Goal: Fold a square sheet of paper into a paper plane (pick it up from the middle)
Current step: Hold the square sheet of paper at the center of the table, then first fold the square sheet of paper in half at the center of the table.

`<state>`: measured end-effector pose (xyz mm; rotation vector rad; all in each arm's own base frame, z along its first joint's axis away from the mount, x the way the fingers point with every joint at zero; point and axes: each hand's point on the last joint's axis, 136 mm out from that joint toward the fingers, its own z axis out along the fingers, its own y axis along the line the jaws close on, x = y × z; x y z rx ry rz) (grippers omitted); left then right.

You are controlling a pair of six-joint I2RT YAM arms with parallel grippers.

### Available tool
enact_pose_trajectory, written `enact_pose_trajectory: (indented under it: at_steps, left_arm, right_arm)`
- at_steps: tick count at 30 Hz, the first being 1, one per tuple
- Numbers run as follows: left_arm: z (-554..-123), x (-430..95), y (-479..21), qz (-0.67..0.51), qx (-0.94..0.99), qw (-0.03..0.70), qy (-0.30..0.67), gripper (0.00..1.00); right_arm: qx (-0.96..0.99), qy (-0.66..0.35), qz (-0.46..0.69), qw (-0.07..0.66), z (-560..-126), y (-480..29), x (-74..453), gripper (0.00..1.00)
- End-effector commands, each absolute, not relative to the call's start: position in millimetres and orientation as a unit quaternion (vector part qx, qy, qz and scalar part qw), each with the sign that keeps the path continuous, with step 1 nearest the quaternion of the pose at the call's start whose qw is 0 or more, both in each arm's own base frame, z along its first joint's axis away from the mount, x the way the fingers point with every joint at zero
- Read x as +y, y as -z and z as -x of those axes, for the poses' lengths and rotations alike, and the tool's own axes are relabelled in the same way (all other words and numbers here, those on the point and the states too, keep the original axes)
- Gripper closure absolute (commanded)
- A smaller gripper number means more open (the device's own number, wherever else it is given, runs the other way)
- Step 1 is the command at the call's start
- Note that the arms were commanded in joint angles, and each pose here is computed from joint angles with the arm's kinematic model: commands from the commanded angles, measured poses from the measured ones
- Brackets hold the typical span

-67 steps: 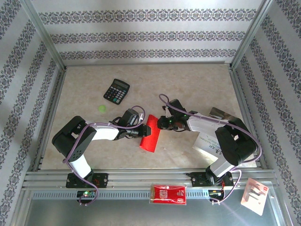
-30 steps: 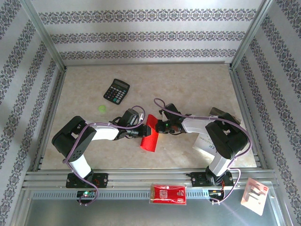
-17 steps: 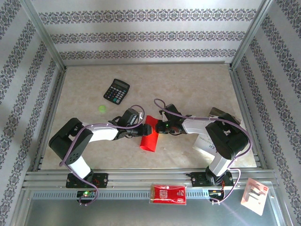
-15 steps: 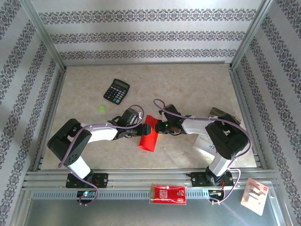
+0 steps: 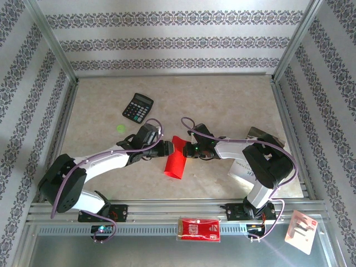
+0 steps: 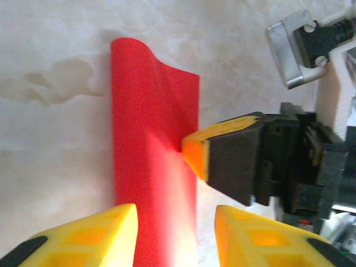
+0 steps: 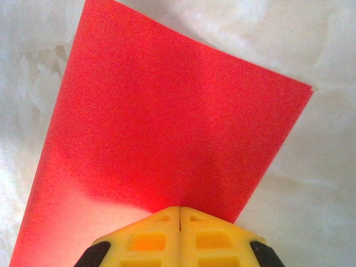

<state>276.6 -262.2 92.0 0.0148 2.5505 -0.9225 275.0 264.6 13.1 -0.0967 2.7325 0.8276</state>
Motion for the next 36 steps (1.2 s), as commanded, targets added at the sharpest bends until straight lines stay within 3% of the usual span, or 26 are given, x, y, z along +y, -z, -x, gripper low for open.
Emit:
enact_pose_trajectory:
  at_steps: [1, 6, 20, 30, 36]
  left_arm:
    - [-279, -289, -101, -0.023, 0.904, 0.193, 0.380, 0.66]
    - [-283, -302, -87, -0.029, 0.906, 0.170, 0.387, 0.71]
    - [-277, -281, -32, -0.013, 0.934, 0.140, 0.329, 0.71]
    - [-276, -267, -24, -0.010, 0.942, 0.139, 0.306, 0.70]
    - [-278, -272, -44, -0.014, 0.931, 0.156, 0.329, 0.69]
  right_arm:
    - [0.977, -0.201, 0.018, 0.068, -236, 38, 230, 1.00]
    - [0.977, -0.201, 0.018, 0.070, -236, 37, 229, 1.00]
    - [0.978, -0.195, 0.024, 0.069, -238, 37, 228, 1.00]
    - [0.979, -0.193, 0.027, 0.066, -237, 38, 228, 1.00]
    - [0.978, -0.194, 0.029, 0.067, -238, 36, 229, 1.00]
